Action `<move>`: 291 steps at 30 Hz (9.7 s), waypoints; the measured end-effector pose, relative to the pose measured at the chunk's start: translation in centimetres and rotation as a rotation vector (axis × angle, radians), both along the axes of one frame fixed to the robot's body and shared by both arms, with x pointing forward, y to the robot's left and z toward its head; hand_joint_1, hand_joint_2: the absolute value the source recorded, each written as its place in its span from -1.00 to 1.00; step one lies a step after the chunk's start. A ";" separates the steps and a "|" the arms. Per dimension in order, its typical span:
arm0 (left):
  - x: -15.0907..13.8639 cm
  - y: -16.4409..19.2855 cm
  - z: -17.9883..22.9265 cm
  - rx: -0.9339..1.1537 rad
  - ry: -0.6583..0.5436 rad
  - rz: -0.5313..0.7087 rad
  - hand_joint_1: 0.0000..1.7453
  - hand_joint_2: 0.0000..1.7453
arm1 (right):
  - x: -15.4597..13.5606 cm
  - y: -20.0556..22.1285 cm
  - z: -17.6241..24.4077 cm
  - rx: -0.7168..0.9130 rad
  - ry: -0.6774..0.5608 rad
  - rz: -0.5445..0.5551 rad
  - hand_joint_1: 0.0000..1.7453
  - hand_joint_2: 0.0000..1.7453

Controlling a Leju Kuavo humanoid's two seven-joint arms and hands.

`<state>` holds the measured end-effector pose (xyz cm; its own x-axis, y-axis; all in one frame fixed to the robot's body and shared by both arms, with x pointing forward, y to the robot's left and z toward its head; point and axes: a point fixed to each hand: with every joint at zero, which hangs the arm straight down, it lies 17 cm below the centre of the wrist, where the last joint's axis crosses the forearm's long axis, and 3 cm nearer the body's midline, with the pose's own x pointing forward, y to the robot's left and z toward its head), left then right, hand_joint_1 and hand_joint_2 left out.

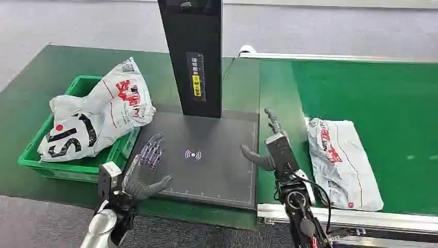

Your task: Moved the parcel from conveyor to table for the left to box.

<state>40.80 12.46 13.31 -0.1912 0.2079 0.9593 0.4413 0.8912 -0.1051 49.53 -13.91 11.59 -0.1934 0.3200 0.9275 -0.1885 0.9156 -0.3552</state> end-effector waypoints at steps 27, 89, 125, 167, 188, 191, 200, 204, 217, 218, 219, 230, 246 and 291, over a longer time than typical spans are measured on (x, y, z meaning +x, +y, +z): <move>-0.2 0.6 -0.7 0.033 0.038 0.028 -1.00 1.00 | -4.1 -24.2 -12.9 -0.685 0.381 -0.595 -1.00 1.00; -1.7 2.3 -1.6 0.047 0.061 0.063 -1.00 1.00 | -11.4 -18.4 -18.8 -0.761 0.548 -0.301 1.00 1.00; -0.6 2.9 -0.3 -0.010 0.010 0.093 -1.00 1.00 | -9.6 -16.5 6.2 -0.446 -0.485 -0.599 1.00 1.00; 1.9 4.5 0.5 -0.030 -0.025 0.139 -1.00 1.00 | -10.9 11.7 -5.0 -0.718 -0.376 0.416 1.00 1.00; 2.2 5.5 0.1 -0.030 -0.011 0.171 -1.00 1.00 | -11.9 12.4 -8.7 -0.534 -0.142 0.584 -1.00 1.00; 2.3 5.7 -0.2 -0.034 -0.002 0.179 -1.00 1.00 | -11.5 11.9 -8.2 -0.467 -0.115 0.565 -1.00 1.00; 2.2 6.1 -0.6 -0.048 0.004 0.187 -1.00 1.00 | -10.1 10.3 -4.5 -0.230 -0.128 0.473 -1.00 1.00; 2.2 6.1 -0.6 -0.048 0.004 0.188 -1.00 1.00 | -9.7 9.5 -3.1 -0.157 -0.145 0.425 -1.00 1.00; 2.1 5.2 -1.3 0.026 -0.001 0.168 -1.00 1.00 | -9.4 7.0 1.1 0.086 -0.194 0.322 -1.00 1.00; 2.0 4.9 -1.4 0.036 -0.001 0.160 -1.00 1.00 | -9.3 6.6 1.7 0.113 -0.202 0.308 -1.00 1.00; 1.9 4.6 -1.5 0.043 -0.003 0.152 -1.00 1.00 | -9.2 6.2 2.1 0.129 -0.207 0.295 -1.00 1.00; 1.2 2.6 -1.4 0.099 -0.046 0.096 -1.00 1.00 | -9.1 4.8 3.1 0.183 -0.211 0.254 -1.00 1.00; -0.3 -0.1 -1.6 0.208 -0.118 -0.006 -1.00 1.00 | -9.0 4.8 2.9 0.187 -0.199 0.255 -1.00 1.00; -0.3 -6.5 -9.8 0.965 -0.284 -0.236 0.50 1.00 | -8.7 2.7 2.5 0.165 -0.175 0.191 -1.00 1.00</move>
<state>40.52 5.93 3.48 -0.4910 -0.5645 0.6635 0.5127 0.4286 0.7440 40.87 -11.24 14.13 -0.3970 0.1105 0.9112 -0.3121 0.9173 -0.2472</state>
